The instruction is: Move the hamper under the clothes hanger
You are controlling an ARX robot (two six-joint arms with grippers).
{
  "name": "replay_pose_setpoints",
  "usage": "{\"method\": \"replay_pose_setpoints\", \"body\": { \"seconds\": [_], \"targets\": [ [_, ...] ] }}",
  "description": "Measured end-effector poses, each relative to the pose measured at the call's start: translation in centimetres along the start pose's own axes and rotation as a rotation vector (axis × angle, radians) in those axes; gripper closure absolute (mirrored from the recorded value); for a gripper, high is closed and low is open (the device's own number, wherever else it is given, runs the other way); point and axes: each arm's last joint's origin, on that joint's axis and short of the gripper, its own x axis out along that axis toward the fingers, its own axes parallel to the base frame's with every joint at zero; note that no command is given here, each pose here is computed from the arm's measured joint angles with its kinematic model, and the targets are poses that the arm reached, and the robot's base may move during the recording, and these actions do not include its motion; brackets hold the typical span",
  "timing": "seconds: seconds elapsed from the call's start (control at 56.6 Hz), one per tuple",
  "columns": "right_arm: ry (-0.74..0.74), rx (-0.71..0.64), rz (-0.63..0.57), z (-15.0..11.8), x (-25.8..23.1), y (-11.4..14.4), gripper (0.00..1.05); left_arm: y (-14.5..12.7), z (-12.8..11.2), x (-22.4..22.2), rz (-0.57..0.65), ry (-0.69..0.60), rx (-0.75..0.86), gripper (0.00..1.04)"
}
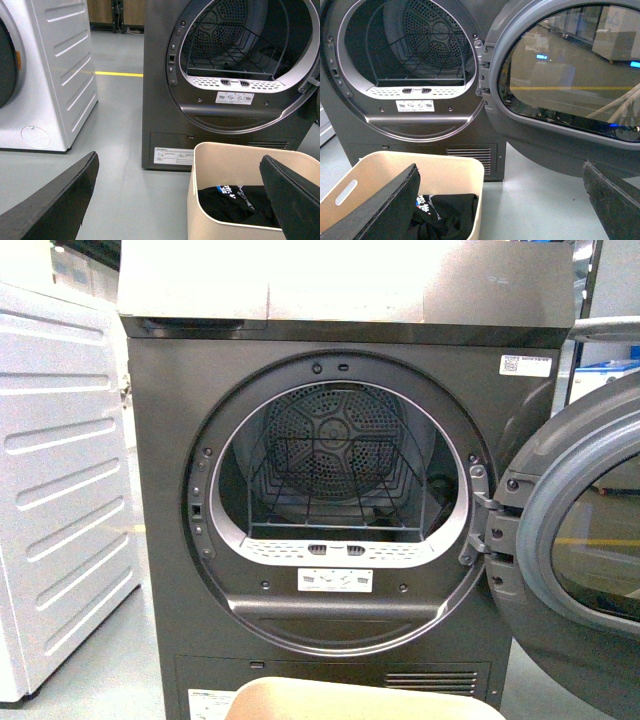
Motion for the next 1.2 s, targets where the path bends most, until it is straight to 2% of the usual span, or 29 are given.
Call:
{"method": "replay_pose_setpoints", "body": {
  "seconds": [0.23,0.301,0.354,0.424,0.495,0.566,0.637,0.672,0.76,0.866,1.026,1.132,1.202],
  "targets": [
    [0.000,0.000,-0.006,0.0,0.0,0.0,0.08,0.0,0.0,0.0,-0.001,0.008,-0.001,0.07],
    [0.054,0.045,0.019,0.1,0.2,-0.2,0.08,0.8,0.2,0.5,0.043,0.198,-0.050,0.07],
    [0.077,0.078,0.023,1.2,1.0,-0.8,0.08,1.8,1.2,1.6,0.096,0.250,-0.072,0.07],
    [0.039,0.089,-0.009,4.0,3.1,-2.1,0.08,3.5,4.7,4.6,0.171,0.217,-0.077,0.07],
    [-0.007,0.101,0.002,7.3,7.0,-3.3,0.08,4.3,7.5,8.7,0.170,0.185,-0.068,0.07],
    [0.040,0.122,0.028,8.4,11.9,-4.3,0.08,4.6,8.1,14.2,0.144,0.246,-0.069,0.07],
    [0.149,0.165,0.032,7.3,16.3,-5.1,0.08,4.4,6.5,18.9,0.121,0.342,-0.053,0.07],
    [0.263,0.200,0.037,5.2,19.6,-5.6,0.08,4.0,3.8,22.4,0.118,0.443,-0.032,0.07],
    [0.420,0.225,0.014,1.3,24.8,-6.0,0.08,2.0,-2.0,27.6,0.045,0.606,0.013,0.07],
    [0.497,0.224,0.021,-0.8,27.1,-5.7,0.08,-0.1,-5.0,29.9,-0.013,0.685,0.045,0.07],
    [0.618,0.186,0.049,-4.5,28.9,-4.2,0.08,-3.7,-8.1,31.7,-0.080,0.774,0.118,0.07],
    [0.744,0.116,0.115,-7.8,29.9,-2.3,0.08,-6.2,-11.1,32.5,-0.123,0.856,0.155,0.07],
    [0.815,0.073,0.161,-9.4,30.5,-1.1,0.08,-6.8,-12.4,32.8,-0.129,0.889,0.159,0.07]
  ]
}}
